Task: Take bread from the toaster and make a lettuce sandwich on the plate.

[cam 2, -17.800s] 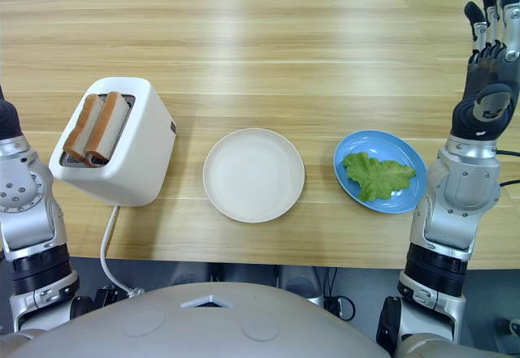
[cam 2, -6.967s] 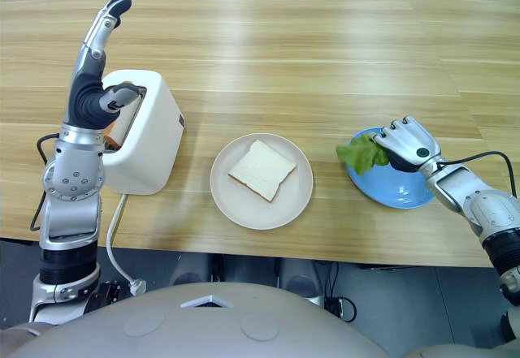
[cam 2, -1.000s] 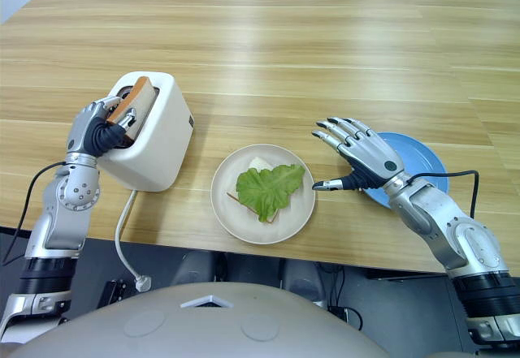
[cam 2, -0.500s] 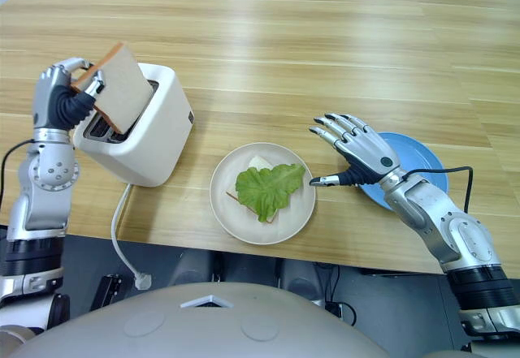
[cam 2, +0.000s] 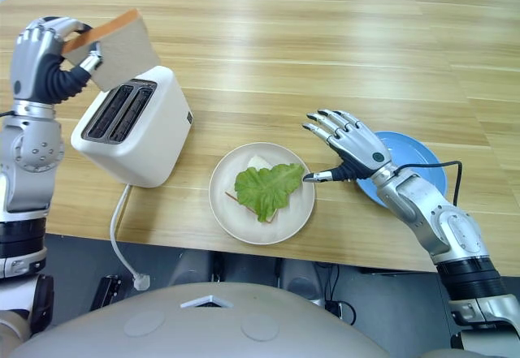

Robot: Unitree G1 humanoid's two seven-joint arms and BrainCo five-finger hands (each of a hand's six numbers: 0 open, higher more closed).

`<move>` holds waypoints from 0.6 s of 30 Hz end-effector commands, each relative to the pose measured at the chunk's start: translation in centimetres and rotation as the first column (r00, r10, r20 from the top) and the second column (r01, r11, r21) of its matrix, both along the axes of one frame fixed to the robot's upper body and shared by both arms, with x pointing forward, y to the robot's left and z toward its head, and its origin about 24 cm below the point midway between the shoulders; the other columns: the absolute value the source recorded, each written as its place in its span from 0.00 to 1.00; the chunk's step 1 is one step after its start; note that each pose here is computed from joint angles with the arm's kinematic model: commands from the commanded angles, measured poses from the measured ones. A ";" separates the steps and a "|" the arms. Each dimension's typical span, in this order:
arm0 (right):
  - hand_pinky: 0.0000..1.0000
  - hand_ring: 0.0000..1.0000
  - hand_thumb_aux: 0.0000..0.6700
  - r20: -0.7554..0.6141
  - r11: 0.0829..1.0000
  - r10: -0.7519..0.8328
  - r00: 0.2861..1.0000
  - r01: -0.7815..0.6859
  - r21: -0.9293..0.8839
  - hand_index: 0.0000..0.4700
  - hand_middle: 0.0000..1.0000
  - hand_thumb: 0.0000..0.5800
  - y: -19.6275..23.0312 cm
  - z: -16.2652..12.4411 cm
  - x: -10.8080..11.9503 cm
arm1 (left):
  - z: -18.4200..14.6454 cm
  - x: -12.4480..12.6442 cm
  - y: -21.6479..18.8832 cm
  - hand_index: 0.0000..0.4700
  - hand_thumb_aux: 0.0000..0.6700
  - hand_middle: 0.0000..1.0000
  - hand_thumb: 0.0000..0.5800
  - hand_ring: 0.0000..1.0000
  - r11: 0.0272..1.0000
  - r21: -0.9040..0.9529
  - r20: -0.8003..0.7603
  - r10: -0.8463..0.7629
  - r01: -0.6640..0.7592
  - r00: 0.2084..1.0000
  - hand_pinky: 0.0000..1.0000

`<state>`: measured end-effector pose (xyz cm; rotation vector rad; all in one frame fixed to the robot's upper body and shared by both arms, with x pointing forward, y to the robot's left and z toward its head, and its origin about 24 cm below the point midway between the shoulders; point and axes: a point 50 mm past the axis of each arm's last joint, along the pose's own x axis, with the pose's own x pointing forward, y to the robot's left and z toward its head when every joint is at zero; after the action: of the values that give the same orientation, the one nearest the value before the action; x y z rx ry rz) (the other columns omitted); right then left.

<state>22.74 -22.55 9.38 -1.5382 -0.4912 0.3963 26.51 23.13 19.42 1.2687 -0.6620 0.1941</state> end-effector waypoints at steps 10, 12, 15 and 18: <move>0.00 0.00 0.00 0.145 0.982 -0.183 0.972 0.175 0.065 0.00 0.00 0.00 -4.2 2.6 1.9 | -4.7 -1.8 -10.2 0.98 1.00 0.99 1.00 0.99 0.896 0.140 -0.095 -0.411 0.421 0.907 0.99; 0.00 0.00 0.00 0.151 0.981 -0.189 0.970 0.180 0.072 0.00 0.00 0.00 -4.3 2.7 1.9 | -5.2 -2.0 -11.2 0.98 1.00 0.99 1.00 0.99 0.875 0.150 -0.097 -0.449 0.460 0.888 0.99; 0.00 0.00 0.00 0.151 0.982 -0.186 0.971 0.176 0.074 0.00 0.00 0.00 -4.1 2.6 2.0 | -5.9 -2.2 -12.1 0.98 1.00 1.00 1.00 1.00 0.853 0.171 -0.100 -0.483 0.494 0.870 1.00; 0.00 0.00 0.00 0.143 0.983 -0.176 0.974 0.167 0.078 0.00 0.00 0.00 -3.7 2.4 2.0 | -6.9 -2.1 -13.0 0.98 1.00 1.00 1.00 1.00 0.833 0.218 -0.101 -0.499 0.508 0.861 1.00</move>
<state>24.67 -26.35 11.86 -1.5488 -0.4823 0.1306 24.30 10.74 13.38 1.2483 -0.9716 -0.3344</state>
